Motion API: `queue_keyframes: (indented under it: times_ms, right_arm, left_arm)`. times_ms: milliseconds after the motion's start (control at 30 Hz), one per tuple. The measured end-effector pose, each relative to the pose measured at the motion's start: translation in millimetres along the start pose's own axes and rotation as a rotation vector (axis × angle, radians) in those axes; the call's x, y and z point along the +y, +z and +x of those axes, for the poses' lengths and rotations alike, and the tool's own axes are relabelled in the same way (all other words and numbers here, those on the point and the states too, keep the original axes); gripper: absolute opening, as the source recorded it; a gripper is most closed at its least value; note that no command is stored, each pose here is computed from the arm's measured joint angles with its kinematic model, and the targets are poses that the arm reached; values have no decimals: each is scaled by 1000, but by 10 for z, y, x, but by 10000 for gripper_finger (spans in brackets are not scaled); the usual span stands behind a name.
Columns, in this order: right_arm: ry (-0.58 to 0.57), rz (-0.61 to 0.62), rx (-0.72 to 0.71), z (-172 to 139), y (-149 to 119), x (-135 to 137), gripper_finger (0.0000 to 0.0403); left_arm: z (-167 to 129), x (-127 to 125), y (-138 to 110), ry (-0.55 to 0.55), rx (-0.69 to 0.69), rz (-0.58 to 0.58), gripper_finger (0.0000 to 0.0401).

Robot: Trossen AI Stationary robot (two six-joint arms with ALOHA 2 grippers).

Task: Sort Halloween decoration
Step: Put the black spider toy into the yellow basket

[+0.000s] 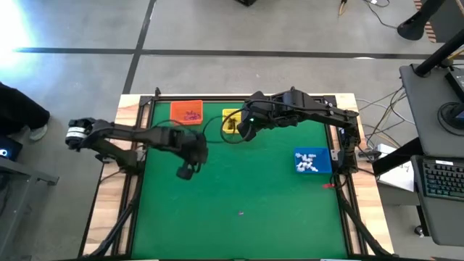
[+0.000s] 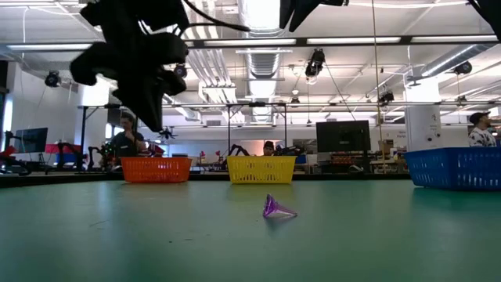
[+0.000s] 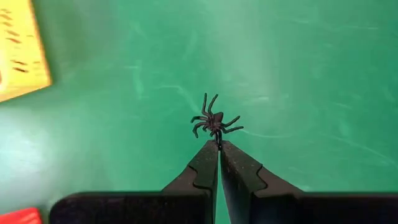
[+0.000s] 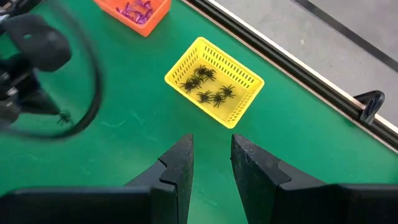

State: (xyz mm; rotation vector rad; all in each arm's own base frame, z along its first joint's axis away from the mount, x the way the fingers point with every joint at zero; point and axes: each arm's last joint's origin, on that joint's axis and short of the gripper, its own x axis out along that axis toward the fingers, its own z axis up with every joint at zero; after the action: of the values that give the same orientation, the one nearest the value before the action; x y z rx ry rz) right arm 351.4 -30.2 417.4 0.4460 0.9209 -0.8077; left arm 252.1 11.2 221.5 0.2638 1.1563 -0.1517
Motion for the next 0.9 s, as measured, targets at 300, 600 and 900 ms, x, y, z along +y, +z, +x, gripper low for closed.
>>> queue_keyframes:
  times_ms: [300,600,900]
  right_arm:
    - [0,-2,0,0,0,0,100]
    - [-6,-43,-6,0,2,-1,100]
    - [-6,-90,-6,0,2,-1,100]
  left_arm:
    - [32,478,-77,81,-27,-73,0]
    - [-82,992,106,167,-62,-94,0]
    - [-136,1491,308,193,-123,-137,0]
